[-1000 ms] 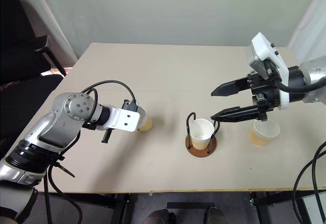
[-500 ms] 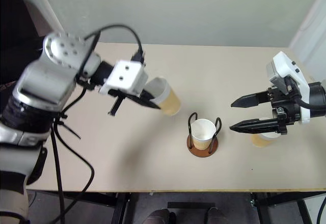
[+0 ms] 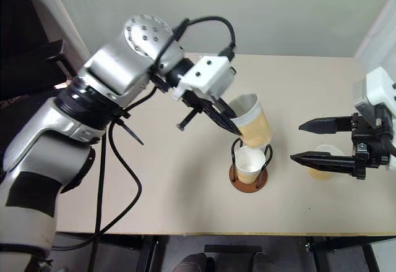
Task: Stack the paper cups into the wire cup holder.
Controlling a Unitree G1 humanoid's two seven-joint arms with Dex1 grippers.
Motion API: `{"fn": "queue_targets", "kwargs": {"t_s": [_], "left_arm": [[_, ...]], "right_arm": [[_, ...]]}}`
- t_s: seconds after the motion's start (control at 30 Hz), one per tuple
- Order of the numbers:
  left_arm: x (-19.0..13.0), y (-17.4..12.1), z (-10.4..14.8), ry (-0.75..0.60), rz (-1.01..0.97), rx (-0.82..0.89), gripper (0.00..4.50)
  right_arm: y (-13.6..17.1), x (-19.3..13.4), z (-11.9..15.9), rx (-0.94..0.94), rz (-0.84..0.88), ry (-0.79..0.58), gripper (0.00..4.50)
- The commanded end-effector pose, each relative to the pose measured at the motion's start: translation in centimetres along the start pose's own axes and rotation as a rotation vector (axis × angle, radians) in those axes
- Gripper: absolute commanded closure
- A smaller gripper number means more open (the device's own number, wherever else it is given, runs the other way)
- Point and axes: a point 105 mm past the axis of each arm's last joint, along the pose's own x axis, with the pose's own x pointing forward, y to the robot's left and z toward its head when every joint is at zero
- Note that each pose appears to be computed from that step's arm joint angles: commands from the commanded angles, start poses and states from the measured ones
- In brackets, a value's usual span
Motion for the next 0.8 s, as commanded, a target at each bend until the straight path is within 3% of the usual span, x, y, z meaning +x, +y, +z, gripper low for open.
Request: {"fn": "queue_targets", "kwargs": {"t_s": [0.03, 0.23, 0.67, 0.8], "left_arm": [[0.9, -0.3, -0.4, 0.047, -0.078, 0.073, 4.46], [2.5, -0.3, -1.4, 0.075, -0.128, 0.115, 4.46], [4.1, -0.4, -2.4, 0.164, -0.173, 0.237, 4.46], [4.1, 0.1, -1.8, 0.149, -0.148, 0.249, 3.51]], "right_arm": [[0.3, -1.7, 1.3, -0.04, -0.076, -0.006, 0.94], [0.3, -3.1, 2.4, -0.061, -0.131, 0.007, 0.94], [0.3, -2.7, 1.8, -0.062, -0.129, 0.014, 0.94], [0.0, -2.5, 1.4, -0.062, -0.131, 0.021, 0.94]]}}
